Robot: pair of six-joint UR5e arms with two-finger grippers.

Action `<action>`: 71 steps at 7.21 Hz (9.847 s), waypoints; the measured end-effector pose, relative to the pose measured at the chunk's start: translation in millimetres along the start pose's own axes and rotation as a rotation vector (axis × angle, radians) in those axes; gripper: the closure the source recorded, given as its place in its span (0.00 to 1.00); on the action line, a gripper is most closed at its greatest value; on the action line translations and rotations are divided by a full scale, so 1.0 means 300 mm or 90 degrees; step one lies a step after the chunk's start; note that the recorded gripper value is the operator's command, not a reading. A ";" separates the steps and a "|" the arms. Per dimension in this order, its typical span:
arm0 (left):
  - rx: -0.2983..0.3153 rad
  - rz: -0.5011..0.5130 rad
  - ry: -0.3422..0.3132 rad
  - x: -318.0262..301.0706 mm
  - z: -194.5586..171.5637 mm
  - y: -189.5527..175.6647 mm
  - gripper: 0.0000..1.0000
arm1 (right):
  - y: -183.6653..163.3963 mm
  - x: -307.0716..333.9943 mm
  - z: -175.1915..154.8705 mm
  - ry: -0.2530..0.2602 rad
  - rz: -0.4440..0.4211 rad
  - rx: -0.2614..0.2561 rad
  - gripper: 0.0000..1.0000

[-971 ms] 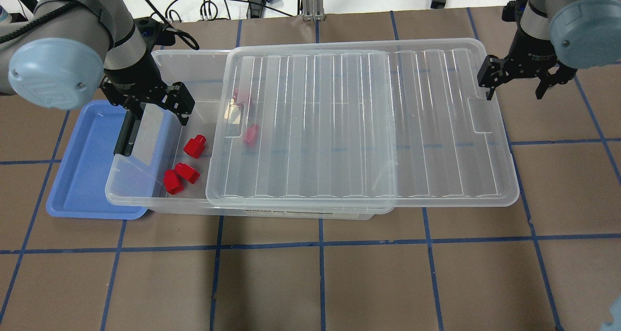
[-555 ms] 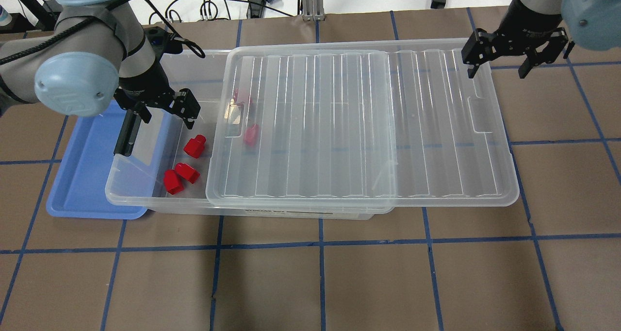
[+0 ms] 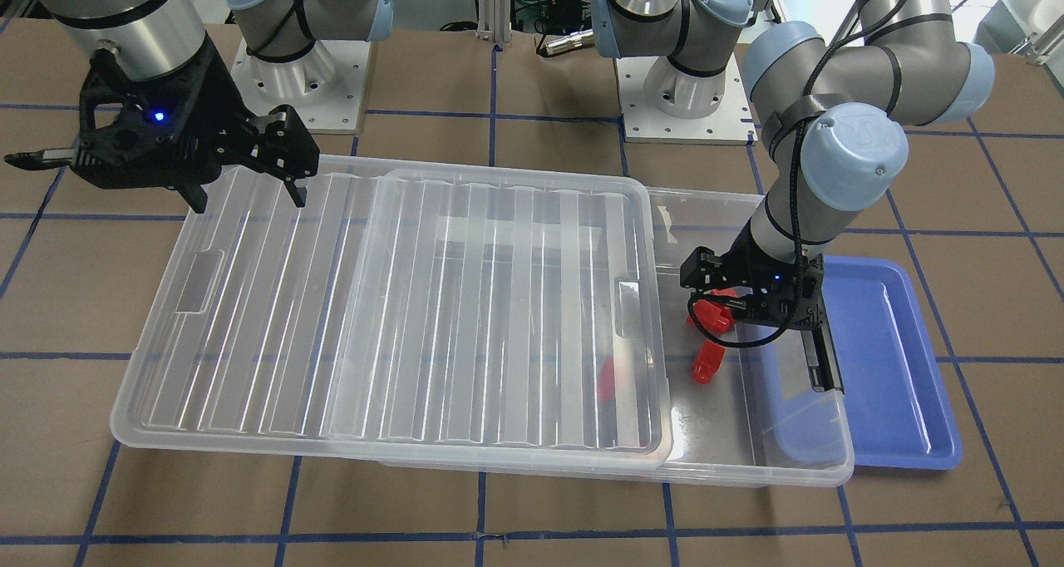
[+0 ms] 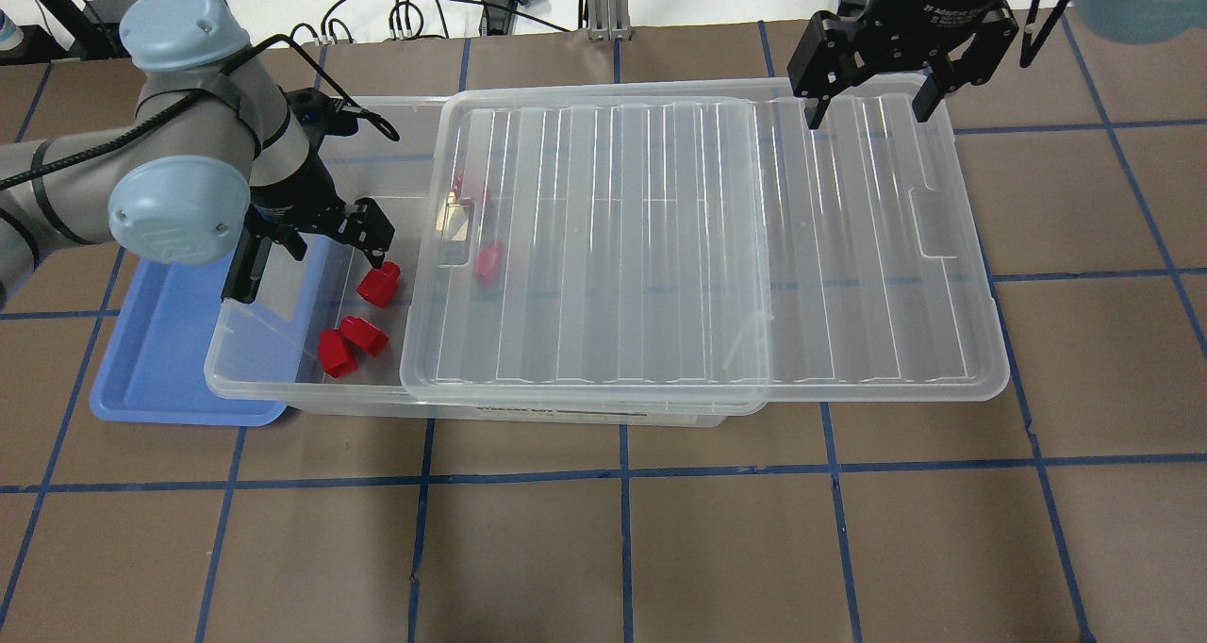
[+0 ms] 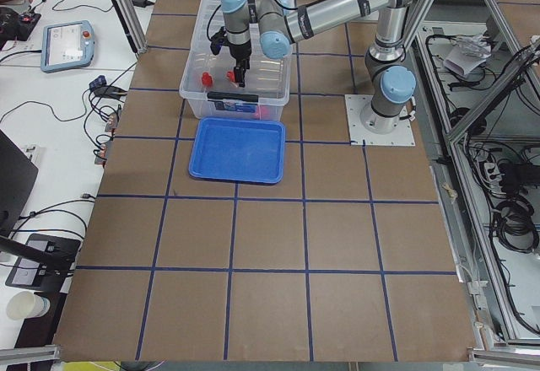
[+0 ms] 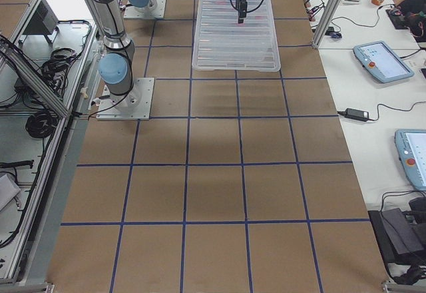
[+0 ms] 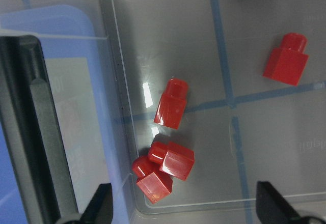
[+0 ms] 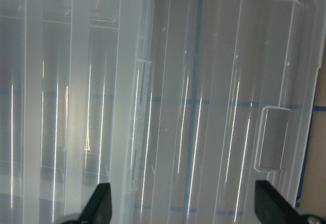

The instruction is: Place red block in blue tray from box

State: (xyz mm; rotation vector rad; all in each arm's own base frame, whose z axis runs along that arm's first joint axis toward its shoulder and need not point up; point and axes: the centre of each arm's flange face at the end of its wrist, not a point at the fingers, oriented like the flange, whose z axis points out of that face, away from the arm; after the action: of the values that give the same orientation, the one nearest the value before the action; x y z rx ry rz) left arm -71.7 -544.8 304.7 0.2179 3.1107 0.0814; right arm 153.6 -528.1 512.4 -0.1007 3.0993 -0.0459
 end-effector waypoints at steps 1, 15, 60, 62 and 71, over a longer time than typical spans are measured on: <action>0.009 -0.002 0.001 0.000 0.035 -0.010 0.02 | 0.007 -0.006 0.003 0.001 0.000 -0.001 0.00; 0.009 0.002 0.003 -0.010 0.354 -0.065 0.33 | 0.001 -0.010 0.002 0.002 -0.005 -0.004 0.00; 0.063 -0.075 0.000 0.247 -0.711 0.193 0.00 | 0.065 0.635 0.522 0.063 0.030 -0.150 0.00; 0.079 -0.092 -0.003 0.194 -0.742 0.220 0.00 | 0.049 0.548 0.528 0.055 0.035 -0.133 0.00; 0.045 -0.091 -0.003 0.191 -0.763 0.216 0.00 | 0.033 0.043 0.551 0.078 -0.025 -0.076 0.00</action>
State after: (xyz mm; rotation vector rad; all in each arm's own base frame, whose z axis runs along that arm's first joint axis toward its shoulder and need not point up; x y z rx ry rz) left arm -125.2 -484.2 535.7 -0.0029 3.1151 -0.0312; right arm 146.8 -523.8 346.4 -0.1697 3.2212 0.1381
